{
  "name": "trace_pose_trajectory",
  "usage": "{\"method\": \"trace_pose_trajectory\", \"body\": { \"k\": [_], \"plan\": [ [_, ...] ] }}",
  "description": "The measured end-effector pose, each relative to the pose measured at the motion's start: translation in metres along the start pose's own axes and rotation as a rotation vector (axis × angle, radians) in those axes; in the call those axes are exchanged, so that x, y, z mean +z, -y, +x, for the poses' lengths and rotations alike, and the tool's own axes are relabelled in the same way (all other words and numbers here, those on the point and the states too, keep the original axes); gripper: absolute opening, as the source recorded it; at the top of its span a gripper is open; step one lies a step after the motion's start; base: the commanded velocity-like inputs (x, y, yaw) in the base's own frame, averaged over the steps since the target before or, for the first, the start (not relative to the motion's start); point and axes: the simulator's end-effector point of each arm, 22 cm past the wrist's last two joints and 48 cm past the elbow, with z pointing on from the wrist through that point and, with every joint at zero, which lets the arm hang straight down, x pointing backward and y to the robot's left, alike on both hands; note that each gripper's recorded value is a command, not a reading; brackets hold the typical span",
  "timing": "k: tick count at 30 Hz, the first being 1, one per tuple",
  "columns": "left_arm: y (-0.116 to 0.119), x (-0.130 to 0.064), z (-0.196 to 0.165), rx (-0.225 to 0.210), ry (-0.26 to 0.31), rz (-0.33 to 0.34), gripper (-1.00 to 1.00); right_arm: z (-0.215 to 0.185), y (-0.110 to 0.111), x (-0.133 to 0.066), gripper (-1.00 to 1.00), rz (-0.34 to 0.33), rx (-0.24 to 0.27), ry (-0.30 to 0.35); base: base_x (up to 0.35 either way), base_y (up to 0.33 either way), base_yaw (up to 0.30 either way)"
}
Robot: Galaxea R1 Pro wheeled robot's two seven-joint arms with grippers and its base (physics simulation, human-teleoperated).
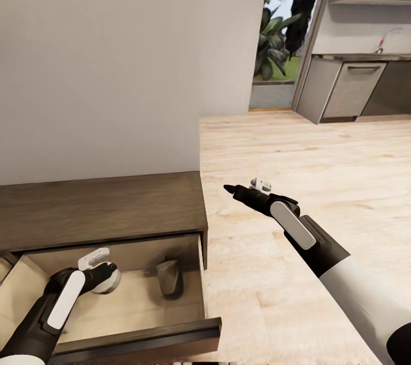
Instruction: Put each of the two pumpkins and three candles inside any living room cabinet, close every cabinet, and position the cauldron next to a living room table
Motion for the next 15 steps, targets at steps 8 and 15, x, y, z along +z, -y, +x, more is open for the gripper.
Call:
{"method": "trace_pose_trajectory", "body": {
  "k": [8, 15],
  "plan": [
    [-0.006, 0.013, 0.013, 0.004, -0.03, -0.018, -1.0, 0.015, 0.013, 0.012, 1.0, 0.012, 0.013, -0.026, 0.0, 0.0, 0.0],
    [-0.012, 0.024, 0.025, 0.008, -0.057, -0.035, -1.0, 0.029, 0.025, 0.022, 1.0, 0.025, 0.025, -0.049, 0.0, 0.0, 0.0]
  ]
}}
